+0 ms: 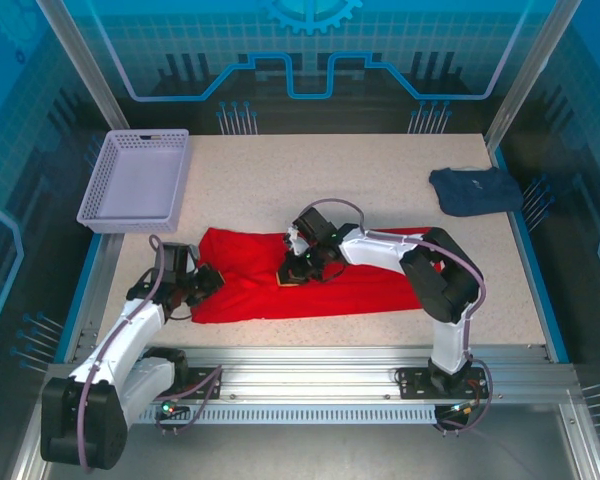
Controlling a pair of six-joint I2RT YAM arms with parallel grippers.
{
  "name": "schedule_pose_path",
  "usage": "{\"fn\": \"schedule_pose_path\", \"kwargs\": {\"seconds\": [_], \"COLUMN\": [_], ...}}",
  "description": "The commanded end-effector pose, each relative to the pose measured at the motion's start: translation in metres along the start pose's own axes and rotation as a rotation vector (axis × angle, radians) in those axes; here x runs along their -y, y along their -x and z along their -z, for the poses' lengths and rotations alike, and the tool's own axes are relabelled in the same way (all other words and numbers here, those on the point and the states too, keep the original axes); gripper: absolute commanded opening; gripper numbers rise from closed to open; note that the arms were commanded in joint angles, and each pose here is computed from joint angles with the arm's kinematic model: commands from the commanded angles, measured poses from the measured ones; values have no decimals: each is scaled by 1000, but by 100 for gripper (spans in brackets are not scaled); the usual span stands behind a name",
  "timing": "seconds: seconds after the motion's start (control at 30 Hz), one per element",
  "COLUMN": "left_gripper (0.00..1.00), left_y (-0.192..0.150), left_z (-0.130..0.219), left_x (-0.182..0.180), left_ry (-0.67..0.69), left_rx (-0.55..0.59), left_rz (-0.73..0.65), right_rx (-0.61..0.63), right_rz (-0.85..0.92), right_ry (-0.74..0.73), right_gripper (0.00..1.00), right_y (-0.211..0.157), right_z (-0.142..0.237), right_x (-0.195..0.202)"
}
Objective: Fold the inside-out t-shirt
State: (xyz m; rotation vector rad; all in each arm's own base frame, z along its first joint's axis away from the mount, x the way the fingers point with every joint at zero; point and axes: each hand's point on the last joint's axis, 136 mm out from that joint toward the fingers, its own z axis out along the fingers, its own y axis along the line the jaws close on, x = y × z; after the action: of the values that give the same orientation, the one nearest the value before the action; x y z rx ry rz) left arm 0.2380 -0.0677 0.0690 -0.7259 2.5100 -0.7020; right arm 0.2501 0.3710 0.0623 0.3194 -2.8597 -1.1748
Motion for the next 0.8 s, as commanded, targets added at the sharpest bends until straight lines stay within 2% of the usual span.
{"fn": "schedule_pose_path", "kwargs": {"seconds": [0.0, 0.2, 0.3, 0.37, 0.5, 0.6, 0.77], "left_gripper": [1, 6, 20, 35, 48, 51, 52], "left_y": [-10, -16, -15, -11, 4, 14, 13], "left_z": [-2, -7, -5, -1, 14, 17, 2], "left_x": [-12, -19, -16, -12, -4, 7, 42], "left_ry": [48, 77, 67, 60, 56, 19, -119], "left_rx": [-22, -41, -39, -21, 59, 97, 41], "left_rz": [18, 20, 18, 12, -20, -40, -84], "right_rx": [-45, -89, -108, -103, -64, -31, -23], "right_rz": [-43, -87, -92, -75, -6, 87, 234], "right_ry": [59, 20, -25, -58, -144, -105, -1], "right_gripper": [0, 4, 12, 19, 29, 32, 32], "right_y": [-9, -18, -22, -20, -13, -5, -2], "right_z": [12, 9, 11, 18, 37, 38, 13], "right_x": [-8, 9, 21, 26, 30, 11, -37]}}
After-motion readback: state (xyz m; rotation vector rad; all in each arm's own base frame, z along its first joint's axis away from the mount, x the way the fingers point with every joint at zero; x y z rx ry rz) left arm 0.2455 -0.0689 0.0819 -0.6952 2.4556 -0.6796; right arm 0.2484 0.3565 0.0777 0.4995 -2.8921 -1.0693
